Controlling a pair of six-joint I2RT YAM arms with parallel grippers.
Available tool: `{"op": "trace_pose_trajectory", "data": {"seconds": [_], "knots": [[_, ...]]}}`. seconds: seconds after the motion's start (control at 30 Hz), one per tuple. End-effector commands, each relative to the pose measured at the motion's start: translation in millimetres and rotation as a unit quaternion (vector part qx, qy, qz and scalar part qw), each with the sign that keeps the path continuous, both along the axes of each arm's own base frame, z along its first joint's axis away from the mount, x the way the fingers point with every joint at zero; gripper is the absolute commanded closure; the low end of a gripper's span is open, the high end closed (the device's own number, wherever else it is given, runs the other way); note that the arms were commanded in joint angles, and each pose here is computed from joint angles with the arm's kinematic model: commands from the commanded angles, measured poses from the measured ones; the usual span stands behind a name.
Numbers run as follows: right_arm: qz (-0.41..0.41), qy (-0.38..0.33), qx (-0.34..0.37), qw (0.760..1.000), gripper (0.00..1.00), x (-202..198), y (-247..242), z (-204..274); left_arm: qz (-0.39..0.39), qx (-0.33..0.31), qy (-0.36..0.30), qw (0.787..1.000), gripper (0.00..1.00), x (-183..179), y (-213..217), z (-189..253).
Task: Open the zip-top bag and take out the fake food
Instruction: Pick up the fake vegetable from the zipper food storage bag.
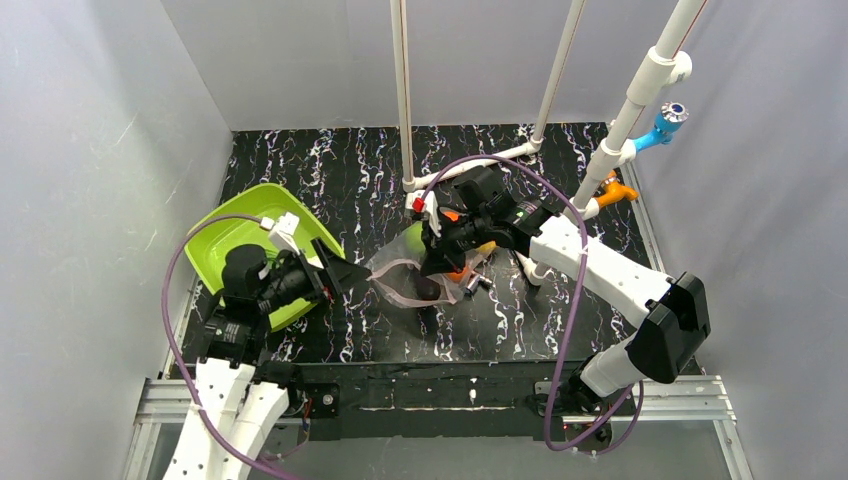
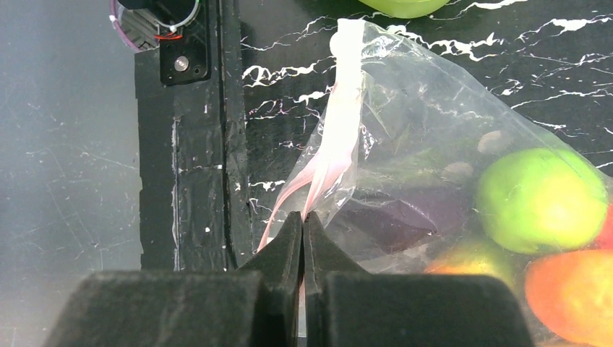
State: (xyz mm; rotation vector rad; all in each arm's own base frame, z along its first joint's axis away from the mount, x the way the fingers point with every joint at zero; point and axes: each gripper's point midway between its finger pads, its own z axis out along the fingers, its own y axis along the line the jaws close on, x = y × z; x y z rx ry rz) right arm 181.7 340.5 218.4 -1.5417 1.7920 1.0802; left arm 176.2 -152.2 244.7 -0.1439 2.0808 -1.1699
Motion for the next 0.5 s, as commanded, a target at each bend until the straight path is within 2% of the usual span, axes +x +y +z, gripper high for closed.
{"op": "trace_pose_trajectory", "data": {"seconds": [0.0,0.2,0.47], "knots": [[0.024,-0.013,0.031,0.999,0.99,-4,4,24,-0.024,-0.014,0.004,1.000,0.02,-13,-18,-6],[0.038,-0.011,0.031,0.999,0.99,-8,2,24,-0.062,0.023,0.007,0.998,0.00,-22,-44,-28],[0.041,-0.015,0.036,0.998,0.99,-11,1,26,-0.061,0.010,-0.014,0.998,0.00,-18,-65,-37]]}}
